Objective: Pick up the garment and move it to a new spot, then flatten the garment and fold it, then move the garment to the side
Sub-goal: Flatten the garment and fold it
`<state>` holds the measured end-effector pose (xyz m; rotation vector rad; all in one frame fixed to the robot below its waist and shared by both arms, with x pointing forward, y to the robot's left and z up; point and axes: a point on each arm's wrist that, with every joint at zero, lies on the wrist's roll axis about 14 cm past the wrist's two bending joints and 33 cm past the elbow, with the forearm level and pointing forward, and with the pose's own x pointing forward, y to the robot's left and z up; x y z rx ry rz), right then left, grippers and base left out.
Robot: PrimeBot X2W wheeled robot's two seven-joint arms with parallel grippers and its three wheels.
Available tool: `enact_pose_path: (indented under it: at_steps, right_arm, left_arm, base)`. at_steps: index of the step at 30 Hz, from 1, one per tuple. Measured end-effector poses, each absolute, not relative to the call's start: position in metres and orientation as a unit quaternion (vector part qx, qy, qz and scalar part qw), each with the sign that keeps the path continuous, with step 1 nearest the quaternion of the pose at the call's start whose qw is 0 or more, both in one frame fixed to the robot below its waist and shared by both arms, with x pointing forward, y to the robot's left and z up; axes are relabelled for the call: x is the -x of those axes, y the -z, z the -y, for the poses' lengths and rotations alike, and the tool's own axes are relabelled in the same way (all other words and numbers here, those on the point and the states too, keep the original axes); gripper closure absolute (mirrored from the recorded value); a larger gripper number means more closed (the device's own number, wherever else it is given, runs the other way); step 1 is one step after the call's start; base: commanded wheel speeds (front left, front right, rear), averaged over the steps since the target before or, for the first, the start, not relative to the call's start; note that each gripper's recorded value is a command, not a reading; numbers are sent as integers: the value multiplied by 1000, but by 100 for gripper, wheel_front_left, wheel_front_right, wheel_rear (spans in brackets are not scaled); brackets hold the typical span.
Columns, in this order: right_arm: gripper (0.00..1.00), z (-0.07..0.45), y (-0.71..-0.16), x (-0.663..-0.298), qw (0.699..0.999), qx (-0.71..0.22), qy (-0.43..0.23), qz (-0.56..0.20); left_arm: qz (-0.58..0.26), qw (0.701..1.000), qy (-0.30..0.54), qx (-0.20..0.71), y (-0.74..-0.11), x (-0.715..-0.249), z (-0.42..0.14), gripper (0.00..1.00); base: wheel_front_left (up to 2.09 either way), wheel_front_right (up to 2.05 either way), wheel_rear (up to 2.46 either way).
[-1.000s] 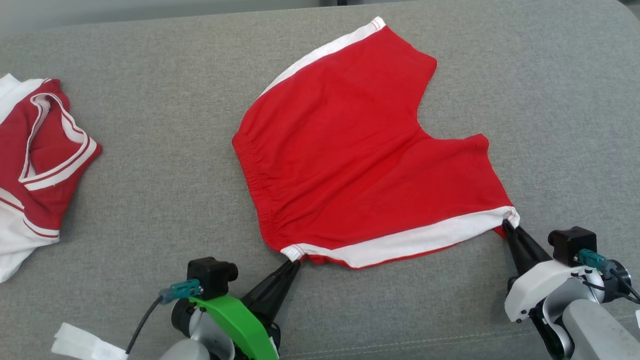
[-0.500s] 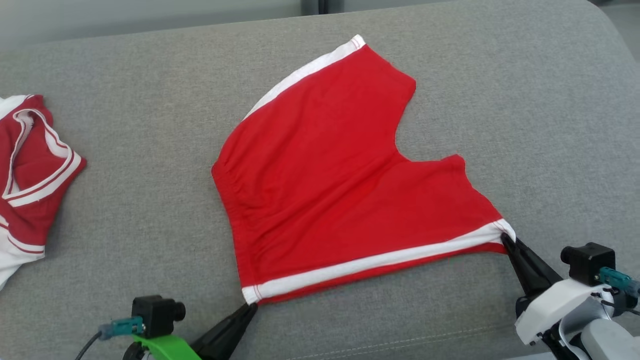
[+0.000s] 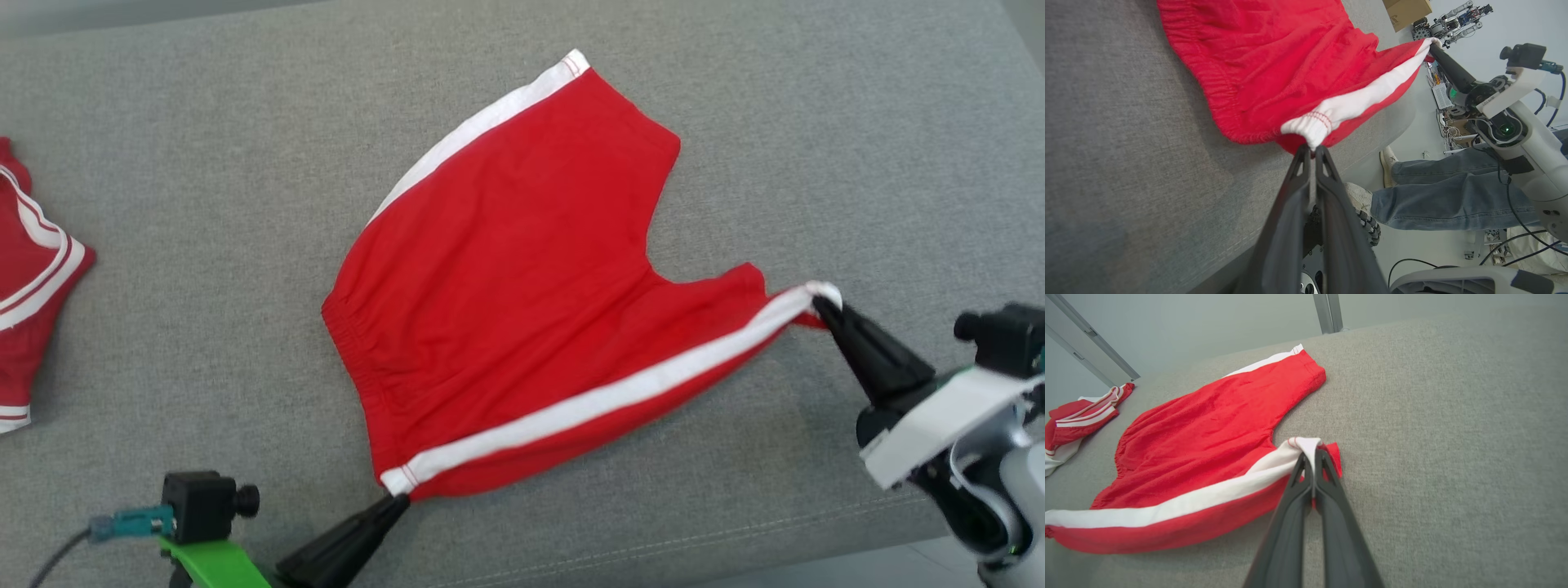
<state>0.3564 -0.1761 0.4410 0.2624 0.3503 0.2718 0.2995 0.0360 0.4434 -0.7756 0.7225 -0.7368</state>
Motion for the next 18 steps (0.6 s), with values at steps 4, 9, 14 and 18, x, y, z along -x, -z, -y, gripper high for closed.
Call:
enact_pose_path:
  at_steps: [4,9,14,18]
  right_arm:
    - [100,173,-460,-401,965,-110,-167,-172]
    - [100,161,-476,-453,957,-112,-199,-178]
    - [100,143,-476,-494,949,-119,-224,-190]
    - [100,129,-464,-519,942,-121,-235,-208]
  left_arm:
    - [-318,799,357,366,-461,-330,-42,100]
    - [-301,796,360,383,-479,-365,-52,100]
    - [-318,801,346,371,-472,-387,-65,100]
    - [-318,807,334,370,-469,-406,-73,100]
  base:
    - [0,0,0]
    - [0,0,0]
    - [0,0,0]
    - [0,0,0]
